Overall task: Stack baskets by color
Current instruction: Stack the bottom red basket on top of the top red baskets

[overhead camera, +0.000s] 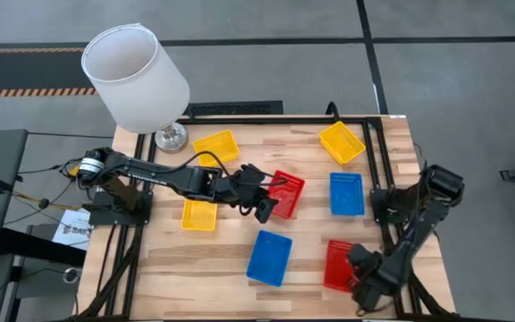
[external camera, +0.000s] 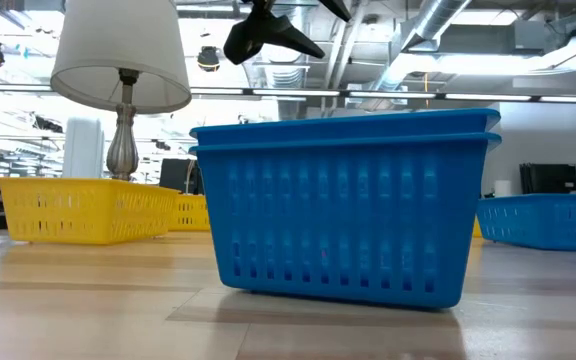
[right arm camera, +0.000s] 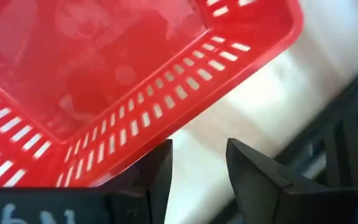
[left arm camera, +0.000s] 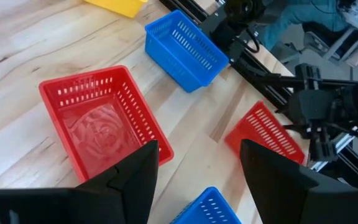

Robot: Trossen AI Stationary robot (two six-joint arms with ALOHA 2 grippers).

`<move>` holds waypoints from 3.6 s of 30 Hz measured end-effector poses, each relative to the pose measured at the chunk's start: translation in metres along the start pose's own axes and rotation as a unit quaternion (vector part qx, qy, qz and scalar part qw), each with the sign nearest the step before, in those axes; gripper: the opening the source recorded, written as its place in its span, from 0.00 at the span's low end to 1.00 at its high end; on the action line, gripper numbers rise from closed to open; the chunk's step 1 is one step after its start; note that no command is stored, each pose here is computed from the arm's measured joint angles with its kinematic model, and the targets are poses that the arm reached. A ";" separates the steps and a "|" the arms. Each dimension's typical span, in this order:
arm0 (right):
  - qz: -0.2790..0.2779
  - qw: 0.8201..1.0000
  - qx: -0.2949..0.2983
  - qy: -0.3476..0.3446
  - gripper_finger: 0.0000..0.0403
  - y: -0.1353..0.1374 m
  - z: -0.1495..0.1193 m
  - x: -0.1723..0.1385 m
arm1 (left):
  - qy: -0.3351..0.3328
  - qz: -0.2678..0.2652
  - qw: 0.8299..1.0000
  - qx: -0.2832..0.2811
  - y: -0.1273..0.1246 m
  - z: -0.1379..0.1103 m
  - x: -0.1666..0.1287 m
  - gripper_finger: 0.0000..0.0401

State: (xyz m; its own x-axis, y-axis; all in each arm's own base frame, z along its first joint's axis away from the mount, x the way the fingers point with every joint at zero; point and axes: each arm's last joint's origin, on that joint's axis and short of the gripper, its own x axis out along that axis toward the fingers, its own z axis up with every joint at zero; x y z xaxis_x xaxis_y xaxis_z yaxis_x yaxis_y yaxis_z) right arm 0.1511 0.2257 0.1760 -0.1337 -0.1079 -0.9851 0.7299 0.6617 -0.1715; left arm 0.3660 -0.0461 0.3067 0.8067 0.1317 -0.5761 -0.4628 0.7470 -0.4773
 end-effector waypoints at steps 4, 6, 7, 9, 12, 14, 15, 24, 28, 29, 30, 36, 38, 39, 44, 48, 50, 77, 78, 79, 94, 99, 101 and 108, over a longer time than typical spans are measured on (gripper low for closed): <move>0.000 0.998 -0.025 -0.053 0.43 0.004 0.032 -0.001 | 0.002 0.002 1.000 0.001 0.000 -0.001 0.001 0.53; -0.008 0.996 -0.035 -0.081 0.43 0.004 0.049 -0.003 | 0.004 0.005 1.000 0.001 0.001 -0.002 0.003 0.53; -0.012 0.995 -0.040 -0.093 0.43 0.004 0.058 -0.003 | 0.006 0.006 1.000 0.002 0.001 -0.002 0.004 0.53; -0.018 0.993 -0.050 -0.109 0.43 0.004 0.073 -0.004 | 0.005 0.006 1.000 0.001 0.001 -0.002 0.004 0.53; -0.011 0.991 -0.071 -0.112 0.43 -0.001 0.087 -0.013 | 0.004 0.002 1.000 0.024 0.001 -0.002 0.004 0.53; -0.003 0.990 -0.080 -0.112 0.43 -0.007 0.089 -0.022 | 0.001 -0.015 0.998 0.059 -0.002 0.000 0.004 0.53; 0.006 0.990 -0.081 -0.116 0.43 -0.010 0.089 -0.029 | 0.001 -0.026 0.997 0.071 -0.003 0.000 0.003 0.53; 0.136 0.980 -0.031 -0.142 0.43 -0.050 0.058 -0.081 | -0.028 -0.107 0.983 0.147 -0.020 -0.010 0.037 0.53; 0.179 0.970 -0.008 -0.161 0.43 -0.064 0.042 -0.091 | 0.003 -0.090 0.983 0.163 -0.018 -0.019 0.070 0.51; 0.188 0.968 -0.005 -0.165 0.43 -0.066 0.039 -0.093 | 0.004 -0.087 0.981 0.173 -0.020 -0.019 0.079 0.50; 0.194 0.966 -0.002 -0.169 0.43 -0.068 0.037 -0.094 | -0.002 -0.091 0.978 0.185 -0.024 -0.018 0.085 0.49; 0.203 0.963 0.003 -0.178 0.43 -0.070 0.030 -0.095 | 0.037 -0.087 0.961 0.262 -0.042 -0.020 0.121 0.47; 0.198 0.964 0.002 -0.179 0.43 -0.068 0.030 -0.093 | 0.045 -0.081 0.954 0.285 -0.048 -0.021 0.136 0.47; 0.197 0.964 0.002 -0.179 0.43 -0.067 0.030 -0.093 | 0.061 -0.070 0.950 0.299 -0.048 -0.024 0.143 0.47; 0.200 0.963 -0.004 -0.179 0.43 -0.067 0.027 -0.092 | 0.121 -0.030 0.939 0.320 -0.042 -0.034 0.179 0.47; 0.203 0.963 -0.007 -0.178 0.43 -0.067 0.024 -0.092 | 0.158 -0.022 0.937 0.311 -0.035 -0.037 0.194 0.47; 0.204 0.963 -0.010 -0.178 0.43 -0.068 0.022 -0.092 | 0.168 -0.029 0.936 0.309 -0.034 -0.037 0.196 0.47; 0.206 0.962 -0.013 -0.179 0.43 -0.069 0.018 -0.091 | 0.204 -0.061 0.925 0.314 -0.032 -0.040 0.194 0.08; 0.206 0.962 -0.013 -0.179 0.43 -0.069 0.018 -0.091 | 0.199 -0.063 0.926 0.313 -0.033 -0.039 0.194 0.04; 0.206 0.962 -0.013 -0.179 0.43 -0.069 0.018 -0.091 | 0.192 -0.068 0.928 0.313 -0.035 -0.037 0.194 0.02; 0.206 0.962 -0.013 -0.179 0.43 -0.069 0.018 -0.091 | 0.152 -0.048 0.954 0.256 -0.034 -0.018 0.193 0.00; 0.206 0.962 -0.012 -0.179 0.43 -0.069 0.018 -0.091 | 0.144 -0.048 0.956 0.252 -0.040 0.000 0.182 0.00; 0.206 0.962 -0.013 -0.179 0.43 -0.069 0.018 -0.091 | 0.145 -0.047 0.953 0.262 -0.045 0.011 0.173 0.00; 0.205 0.962 -0.016 -0.180 0.43 -0.069 0.018 -0.091 | 0.162 -0.014 0.944 0.288 -0.039 0.044 0.128 0.00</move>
State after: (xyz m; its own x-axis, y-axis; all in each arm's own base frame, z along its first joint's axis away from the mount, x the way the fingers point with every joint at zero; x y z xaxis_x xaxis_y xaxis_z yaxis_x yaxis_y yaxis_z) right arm 0.1248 0.1770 0.2776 0.4060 -0.0783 -0.9105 0.6502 0.7248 0.2277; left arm 0.5036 -0.0292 0.2805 0.6177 -0.0301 -0.7858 -0.0907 0.9899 -0.1092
